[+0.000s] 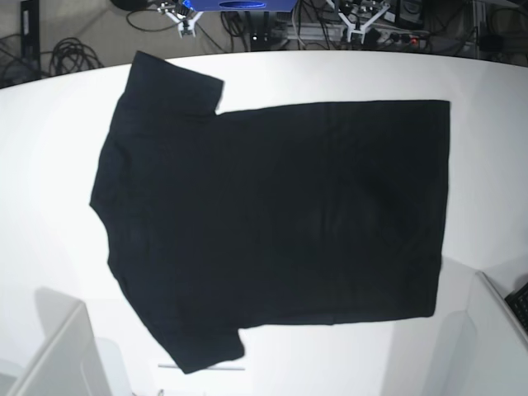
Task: Fold the T-shirt properly
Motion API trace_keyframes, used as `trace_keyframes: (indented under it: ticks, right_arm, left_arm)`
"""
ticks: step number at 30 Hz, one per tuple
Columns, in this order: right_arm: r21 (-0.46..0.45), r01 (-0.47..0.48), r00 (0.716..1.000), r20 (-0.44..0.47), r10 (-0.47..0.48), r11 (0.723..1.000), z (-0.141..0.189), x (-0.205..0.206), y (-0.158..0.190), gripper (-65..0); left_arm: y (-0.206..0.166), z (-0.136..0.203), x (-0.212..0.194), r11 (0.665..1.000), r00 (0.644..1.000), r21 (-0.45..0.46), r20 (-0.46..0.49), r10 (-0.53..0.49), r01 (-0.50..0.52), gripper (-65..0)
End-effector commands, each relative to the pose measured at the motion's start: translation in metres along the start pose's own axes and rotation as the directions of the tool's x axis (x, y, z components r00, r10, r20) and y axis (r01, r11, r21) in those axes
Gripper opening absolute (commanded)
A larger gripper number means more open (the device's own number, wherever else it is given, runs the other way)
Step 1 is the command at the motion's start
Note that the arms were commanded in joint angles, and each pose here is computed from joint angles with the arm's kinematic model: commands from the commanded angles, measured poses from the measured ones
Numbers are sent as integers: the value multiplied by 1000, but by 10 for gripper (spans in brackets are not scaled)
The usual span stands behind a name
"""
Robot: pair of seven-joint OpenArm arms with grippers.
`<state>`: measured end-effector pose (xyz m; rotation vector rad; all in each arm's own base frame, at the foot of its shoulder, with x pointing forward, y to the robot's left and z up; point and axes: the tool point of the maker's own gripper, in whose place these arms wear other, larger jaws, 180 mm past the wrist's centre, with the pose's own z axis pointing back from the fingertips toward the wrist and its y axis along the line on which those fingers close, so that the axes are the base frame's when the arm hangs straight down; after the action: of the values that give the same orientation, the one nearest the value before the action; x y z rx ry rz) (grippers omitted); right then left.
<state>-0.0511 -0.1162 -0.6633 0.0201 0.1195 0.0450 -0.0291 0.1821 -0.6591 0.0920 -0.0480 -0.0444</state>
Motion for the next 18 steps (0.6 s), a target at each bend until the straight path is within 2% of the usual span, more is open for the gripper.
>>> trace_keyframes:
  ticks: [1, 10, 13, 18]
  right_arm:
    - [-11, -4, 1000, -6, 4, 1000, 0, -3, -4, -650]
    - [-11, -5, 1000, 2, 5, 1000, 0, -2, -4, -650]
    - [-11, -5, 999, 50, 6, 1000, 0, 4, -4, -650]
    - [-12, -5, 999, 48, 6, 1000, 0, 1, -5, -650]
  left_arm:
    - [2, 1, -7, 1000, 1000, 6, -9, -2, 2, -650]
    - [1, 1, -11, 1000, 1000, 6, -15, -3, 3, -650]
    - [1, 1, -11, 1000, 1000, 6, -15, -3, 3, -650]
    - [0, 2, -20, 1000, 1000, 4, -29, -4, 4, -650]
